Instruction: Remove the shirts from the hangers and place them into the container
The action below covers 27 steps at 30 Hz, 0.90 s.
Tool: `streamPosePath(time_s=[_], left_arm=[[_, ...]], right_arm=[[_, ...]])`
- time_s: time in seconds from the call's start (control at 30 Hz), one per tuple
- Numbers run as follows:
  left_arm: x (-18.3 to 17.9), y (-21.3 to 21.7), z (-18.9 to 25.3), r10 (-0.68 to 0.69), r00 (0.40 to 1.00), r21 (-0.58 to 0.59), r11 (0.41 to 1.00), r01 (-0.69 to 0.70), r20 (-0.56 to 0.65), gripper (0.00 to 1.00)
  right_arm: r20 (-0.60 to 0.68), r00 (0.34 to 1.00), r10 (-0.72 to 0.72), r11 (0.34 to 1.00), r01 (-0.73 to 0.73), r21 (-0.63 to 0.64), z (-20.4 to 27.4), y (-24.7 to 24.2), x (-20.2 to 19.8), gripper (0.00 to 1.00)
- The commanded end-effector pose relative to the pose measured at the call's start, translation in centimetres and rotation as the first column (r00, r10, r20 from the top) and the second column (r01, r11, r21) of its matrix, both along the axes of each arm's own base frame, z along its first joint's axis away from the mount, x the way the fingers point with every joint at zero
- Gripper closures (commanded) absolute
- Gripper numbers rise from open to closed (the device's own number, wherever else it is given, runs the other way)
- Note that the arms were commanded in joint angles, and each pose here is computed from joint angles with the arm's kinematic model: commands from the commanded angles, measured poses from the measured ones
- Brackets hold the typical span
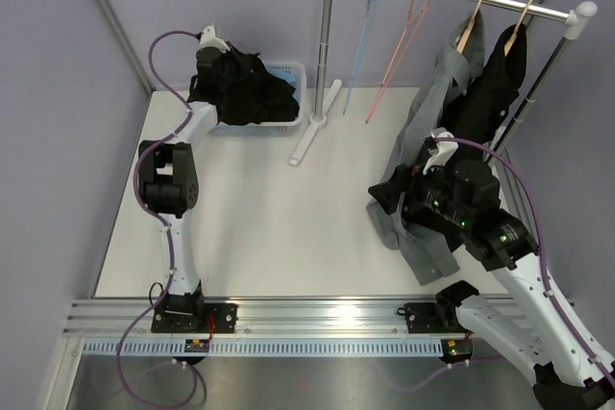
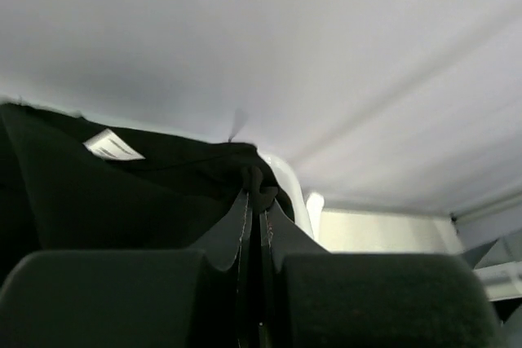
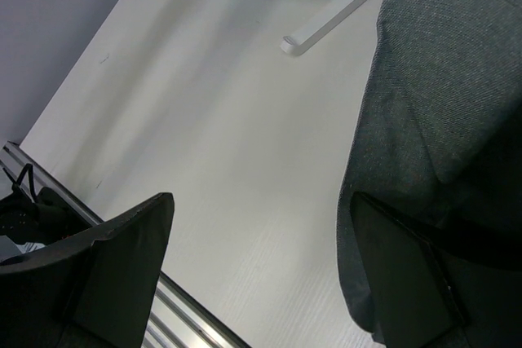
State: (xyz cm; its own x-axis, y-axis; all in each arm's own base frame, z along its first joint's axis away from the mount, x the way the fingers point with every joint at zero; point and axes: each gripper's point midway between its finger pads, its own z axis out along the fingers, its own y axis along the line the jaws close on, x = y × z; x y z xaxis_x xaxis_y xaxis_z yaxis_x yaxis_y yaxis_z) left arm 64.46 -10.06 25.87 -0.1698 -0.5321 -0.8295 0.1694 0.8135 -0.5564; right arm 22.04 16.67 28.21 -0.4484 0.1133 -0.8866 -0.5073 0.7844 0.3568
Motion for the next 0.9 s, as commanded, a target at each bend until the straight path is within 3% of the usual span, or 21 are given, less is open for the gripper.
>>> streamPosePath(time_s=[0.0, 0.13, 0.3, 0.5, 0.57, 0.67, 0.87], left_arm=[[0.3, -3.3, -6.3, -0.083, 0.980, 0.038, 0.995, 0.091, -0.180, 1.00], [0.6, -5.5, -10.1, -0.124, 0.953, 0.021, 0.991, 0.135, -0.277, 1.00], [-0.3, -5.0, -17.1, -0.118, 0.864, -0.028, 0.992, 0.120, -0.489, 0.99], [-0.2, -3.5, -18.9, -0.109, 0.826, -0.074, 0.994, 0.082, -0.553, 0.90], [0.0, -2.2, -18.9, -0.091, 0.827, -0.075, 0.995, 0.060, -0.555, 0.80], [0.5, -0.2, -18.2, -0.069, 0.832, -0.083, 0.996, 0.028, -0.551, 0.76], [0.3, -0.1, -11.7, -0.128, 0.891, -0.031, 0.991, 0.127, -0.435, 0.38]], right_arm=[[0.028, 0.999, -0.017, 1.000, 0.017, -0.014, 0.5, -0.3, 0.4, 0.01], [0.021, 1.000, -0.016, 1.000, 0.016, -0.015, 0.3, -0.2, 0.5, 0.01], [0.019, 1.000, -0.011, 1.000, 0.012, -0.014, 0.3, -0.1, 0.6, 0.01], [0.012, 1.000, -0.012, 1.000, 0.012, -0.017, 0.1, -0.1, 0.6, 0.01], [0.014, 1.000, -0.014, 1.000, 0.014, -0.015, 0.1, -0.1, 0.7, 0.00], [0.016, 1.000, -0.018, 1.000, 0.018, -0.015, 0.2, -0.2, 0.6, 0.00], [0.017, 1.000, -0.017, 1.000, 0.017, -0.014, 0.2, -0.2, 0.6, 0.01]])
